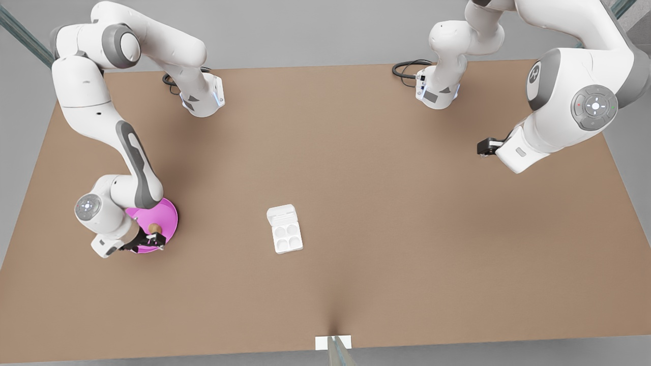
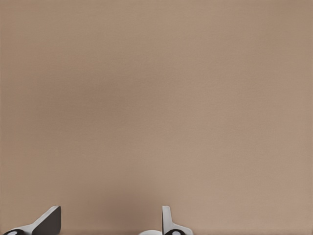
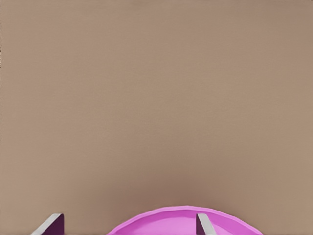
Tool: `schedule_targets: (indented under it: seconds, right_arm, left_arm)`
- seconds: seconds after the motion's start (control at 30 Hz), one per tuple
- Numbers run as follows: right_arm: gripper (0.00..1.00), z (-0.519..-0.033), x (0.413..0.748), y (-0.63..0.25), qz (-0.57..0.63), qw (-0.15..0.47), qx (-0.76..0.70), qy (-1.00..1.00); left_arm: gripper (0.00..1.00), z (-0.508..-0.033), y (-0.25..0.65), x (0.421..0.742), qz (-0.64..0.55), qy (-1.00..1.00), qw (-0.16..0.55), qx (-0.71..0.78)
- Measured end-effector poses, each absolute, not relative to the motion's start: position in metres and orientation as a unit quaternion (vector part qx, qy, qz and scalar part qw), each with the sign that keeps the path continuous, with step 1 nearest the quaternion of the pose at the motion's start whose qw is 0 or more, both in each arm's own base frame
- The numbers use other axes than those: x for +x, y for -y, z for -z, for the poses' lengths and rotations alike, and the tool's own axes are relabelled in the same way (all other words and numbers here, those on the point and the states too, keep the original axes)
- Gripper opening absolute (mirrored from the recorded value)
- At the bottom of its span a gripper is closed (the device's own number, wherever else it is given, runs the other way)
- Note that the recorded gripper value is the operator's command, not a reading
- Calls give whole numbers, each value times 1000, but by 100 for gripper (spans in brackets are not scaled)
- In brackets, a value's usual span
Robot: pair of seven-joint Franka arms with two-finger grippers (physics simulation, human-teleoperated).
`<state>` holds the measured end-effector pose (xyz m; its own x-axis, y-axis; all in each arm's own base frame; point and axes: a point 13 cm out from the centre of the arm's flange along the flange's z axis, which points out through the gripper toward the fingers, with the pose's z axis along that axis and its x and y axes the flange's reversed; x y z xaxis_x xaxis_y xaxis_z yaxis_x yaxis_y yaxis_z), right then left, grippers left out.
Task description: Pack egg into the box and close the box lid
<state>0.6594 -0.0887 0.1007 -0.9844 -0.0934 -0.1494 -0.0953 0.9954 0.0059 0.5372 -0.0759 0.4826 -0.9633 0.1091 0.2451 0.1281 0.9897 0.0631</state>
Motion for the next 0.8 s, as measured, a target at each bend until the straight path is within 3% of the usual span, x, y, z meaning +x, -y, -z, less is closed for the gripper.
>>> schedule_targets:
  seconds: [0.3,0.57,0.8]
  right_arm:
    - [100,-86,653,84,-10,64,-82,-995]
    - [100,-79,600,75,-10,29,-103,-994]
    - [100,-79,594,76,-10,26,-107,-994]
  left_arm:
    - [100,-482,75,535,39,990,126,-59]
    - [100,-482,77,533,40,989,130,-61]
    - [100,-482,77,532,40,989,132,-61]
